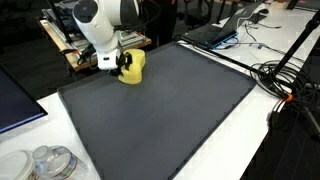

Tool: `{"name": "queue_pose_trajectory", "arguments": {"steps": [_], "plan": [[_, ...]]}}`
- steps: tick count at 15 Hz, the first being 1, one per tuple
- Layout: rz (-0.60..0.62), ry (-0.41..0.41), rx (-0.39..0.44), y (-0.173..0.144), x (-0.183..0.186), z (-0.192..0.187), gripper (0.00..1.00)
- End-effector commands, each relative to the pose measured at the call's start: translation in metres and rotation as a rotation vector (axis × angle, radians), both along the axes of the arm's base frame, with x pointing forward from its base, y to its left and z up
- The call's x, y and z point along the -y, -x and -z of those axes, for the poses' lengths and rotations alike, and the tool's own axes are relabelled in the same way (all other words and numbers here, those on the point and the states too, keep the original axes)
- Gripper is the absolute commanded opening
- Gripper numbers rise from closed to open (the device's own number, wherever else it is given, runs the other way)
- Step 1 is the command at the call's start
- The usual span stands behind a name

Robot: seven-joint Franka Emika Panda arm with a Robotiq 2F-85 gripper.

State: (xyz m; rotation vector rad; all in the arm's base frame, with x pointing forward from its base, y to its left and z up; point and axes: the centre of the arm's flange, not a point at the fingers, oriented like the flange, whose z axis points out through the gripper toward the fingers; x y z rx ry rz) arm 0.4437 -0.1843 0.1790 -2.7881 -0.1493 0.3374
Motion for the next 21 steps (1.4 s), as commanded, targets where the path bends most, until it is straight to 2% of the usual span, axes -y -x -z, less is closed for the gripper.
{"name": "queue_pose_trajectory", "arguments": {"steps": [1, 2, 4, 5, 8, 15, 21], "plan": [[0.029, -0.037, -0.028, -0.001, -0.003, -0.017, 0.07], [0.030, -0.059, -0.027, -0.001, -0.006, -0.025, 0.03], [0.054, -0.074, -0.039, 0.000, -0.017, -0.049, 0.02], [0.062, -0.080, -0.046, 0.001, -0.021, -0.061, 0.06], [0.100, -0.104, -0.023, -0.004, -0.033, -0.106, 0.05], [0.360, -0.184, 0.153, -0.030, -0.055, -0.211, 0.02], [0.618, -0.195, 0.257, -0.040, -0.052, -0.274, 0.02]]}}
